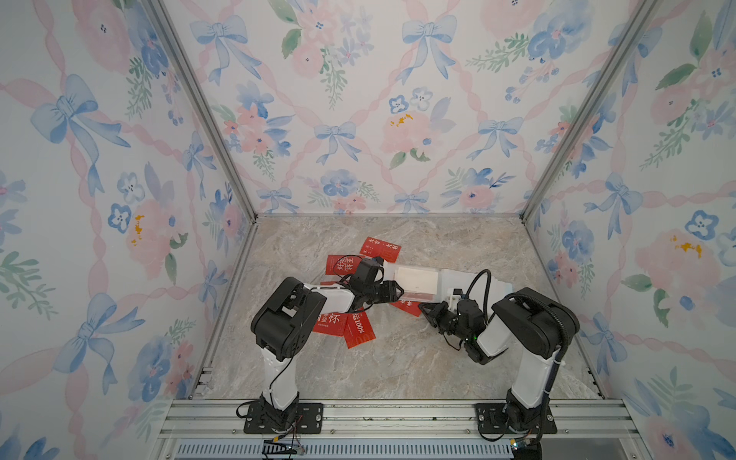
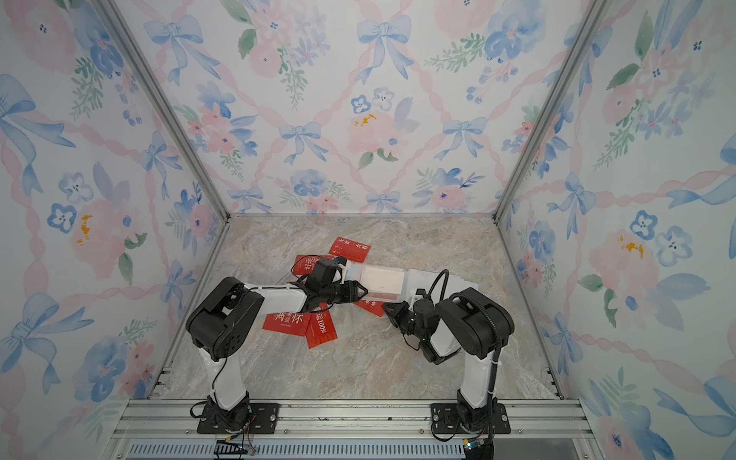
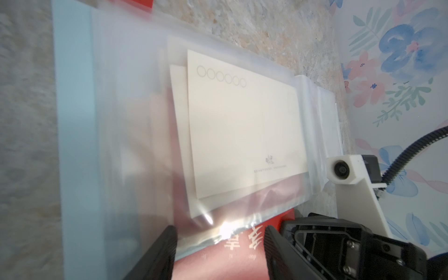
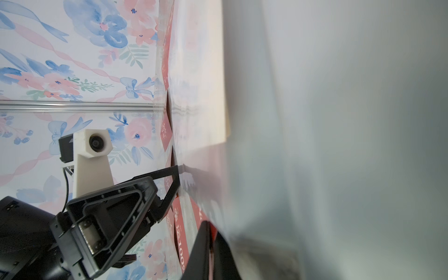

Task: Place the photos into the photo albums
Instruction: Pick up the photo at the center of the board.

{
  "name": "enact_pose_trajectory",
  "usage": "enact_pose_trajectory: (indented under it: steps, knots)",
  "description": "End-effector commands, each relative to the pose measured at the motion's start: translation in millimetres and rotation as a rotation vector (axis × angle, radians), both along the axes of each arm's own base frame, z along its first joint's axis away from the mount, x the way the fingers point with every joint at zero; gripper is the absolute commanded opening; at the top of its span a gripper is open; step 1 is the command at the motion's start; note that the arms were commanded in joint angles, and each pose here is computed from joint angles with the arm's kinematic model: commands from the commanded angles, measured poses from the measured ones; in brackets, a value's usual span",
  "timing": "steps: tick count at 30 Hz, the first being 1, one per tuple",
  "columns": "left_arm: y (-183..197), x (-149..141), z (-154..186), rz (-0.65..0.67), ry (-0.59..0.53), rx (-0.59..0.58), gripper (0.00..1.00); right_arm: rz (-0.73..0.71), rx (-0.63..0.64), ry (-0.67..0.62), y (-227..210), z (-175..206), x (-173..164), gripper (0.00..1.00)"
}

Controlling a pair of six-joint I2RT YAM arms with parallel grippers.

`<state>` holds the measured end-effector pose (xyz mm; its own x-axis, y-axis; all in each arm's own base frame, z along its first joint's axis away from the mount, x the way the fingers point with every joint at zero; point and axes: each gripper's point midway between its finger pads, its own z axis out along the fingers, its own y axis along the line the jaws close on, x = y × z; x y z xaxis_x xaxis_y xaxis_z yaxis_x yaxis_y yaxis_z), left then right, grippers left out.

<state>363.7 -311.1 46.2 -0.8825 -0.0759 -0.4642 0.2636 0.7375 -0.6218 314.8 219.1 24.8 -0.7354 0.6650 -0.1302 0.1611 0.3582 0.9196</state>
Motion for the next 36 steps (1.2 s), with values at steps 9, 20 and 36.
enact_pose_trajectory:
  steps: [9,20,36]
  knots:
    - [10.3,-10.2,25.4,0.012,-0.006,-0.027,0.61,0.082,-0.24,0.32,-24.3,-72.9,-61.3,0.03]
    - [35.6,-10.1,52.8,0.064,-0.046,-0.062,0.61,0.369,-0.504,0.32,-20.4,-17.0,-77.6,0.04]
    - [61.1,-11.9,81.9,0.109,-0.114,-0.093,0.63,0.53,-0.581,0.169,-5.2,50.7,-68.4,0.03]
